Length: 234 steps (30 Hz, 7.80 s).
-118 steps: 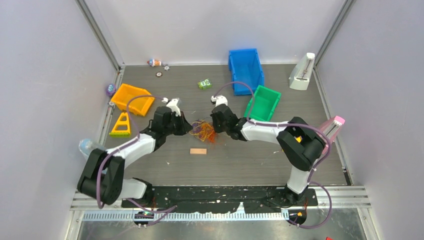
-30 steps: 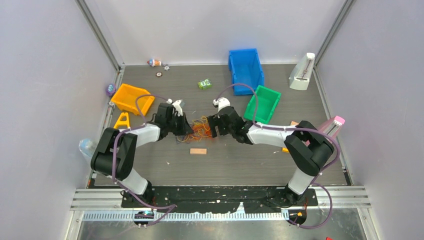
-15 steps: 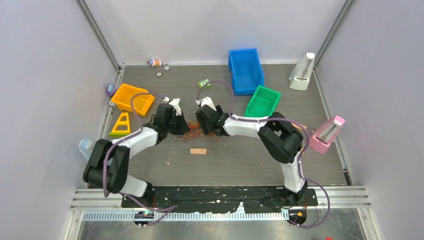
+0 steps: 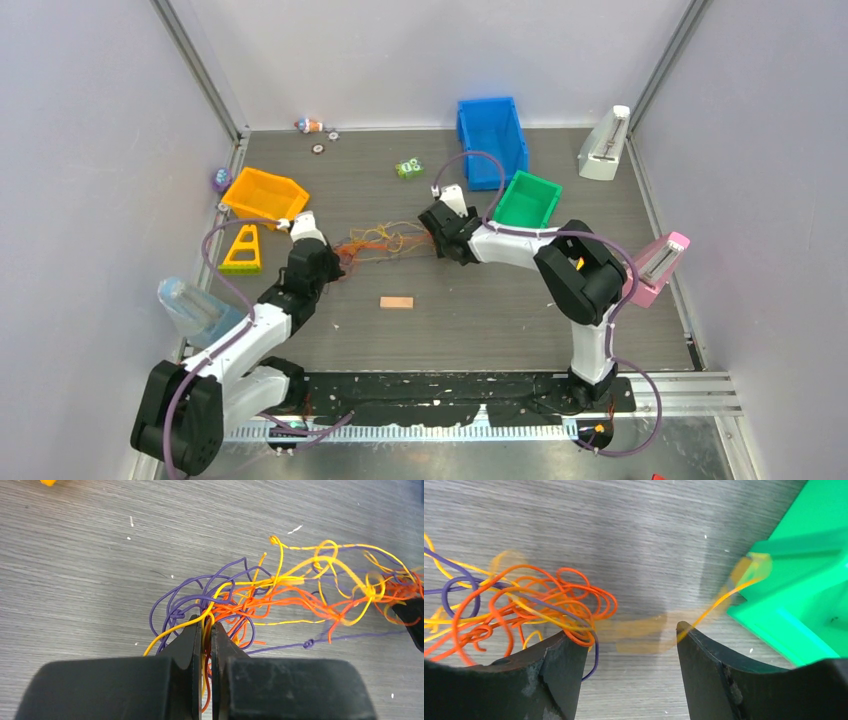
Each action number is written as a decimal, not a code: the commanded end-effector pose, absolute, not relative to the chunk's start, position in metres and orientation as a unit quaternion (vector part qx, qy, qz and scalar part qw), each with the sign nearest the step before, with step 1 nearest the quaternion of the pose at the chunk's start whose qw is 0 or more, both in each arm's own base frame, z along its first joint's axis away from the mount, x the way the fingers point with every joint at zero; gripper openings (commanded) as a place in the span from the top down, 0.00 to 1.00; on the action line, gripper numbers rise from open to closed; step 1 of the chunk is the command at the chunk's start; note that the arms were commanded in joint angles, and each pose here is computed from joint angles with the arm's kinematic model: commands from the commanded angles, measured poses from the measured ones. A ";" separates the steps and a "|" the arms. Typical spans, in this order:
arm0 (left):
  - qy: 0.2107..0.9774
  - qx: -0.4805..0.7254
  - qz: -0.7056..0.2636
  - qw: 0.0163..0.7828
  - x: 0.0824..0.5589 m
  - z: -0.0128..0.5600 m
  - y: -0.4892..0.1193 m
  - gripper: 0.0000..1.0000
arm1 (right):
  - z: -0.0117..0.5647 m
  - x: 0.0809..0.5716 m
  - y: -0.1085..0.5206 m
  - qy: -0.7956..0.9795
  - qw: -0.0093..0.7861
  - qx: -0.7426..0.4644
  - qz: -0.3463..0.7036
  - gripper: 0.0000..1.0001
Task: Untangle the cables
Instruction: Untie the cable.
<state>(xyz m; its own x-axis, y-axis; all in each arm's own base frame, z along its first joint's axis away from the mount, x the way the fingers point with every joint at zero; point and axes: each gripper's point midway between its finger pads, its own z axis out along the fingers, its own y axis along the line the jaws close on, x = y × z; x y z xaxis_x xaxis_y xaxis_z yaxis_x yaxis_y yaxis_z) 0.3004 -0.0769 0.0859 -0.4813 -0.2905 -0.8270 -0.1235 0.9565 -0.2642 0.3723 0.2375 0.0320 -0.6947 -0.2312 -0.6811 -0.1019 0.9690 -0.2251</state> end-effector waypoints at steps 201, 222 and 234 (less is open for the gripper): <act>0.839 0.053 -0.152 0.520 0.346 0.108 -0.144 1.00 | 0.409 0.286 0.106 0.691 0.699 0.107 0.151 0.95; 0.780 0.046 -0.225 0.582 0.326 0.156 -0.137 0.82 | 0.292 0.270 0.206 0.771 0.552 -0.146 0.283 0.70; 0.789 0.029 -0.204 0.579 0.324 0.154 -0.130 0.41 | 0.197 0.269 0.277 0.821 0.425 -0.222 0.311 0.24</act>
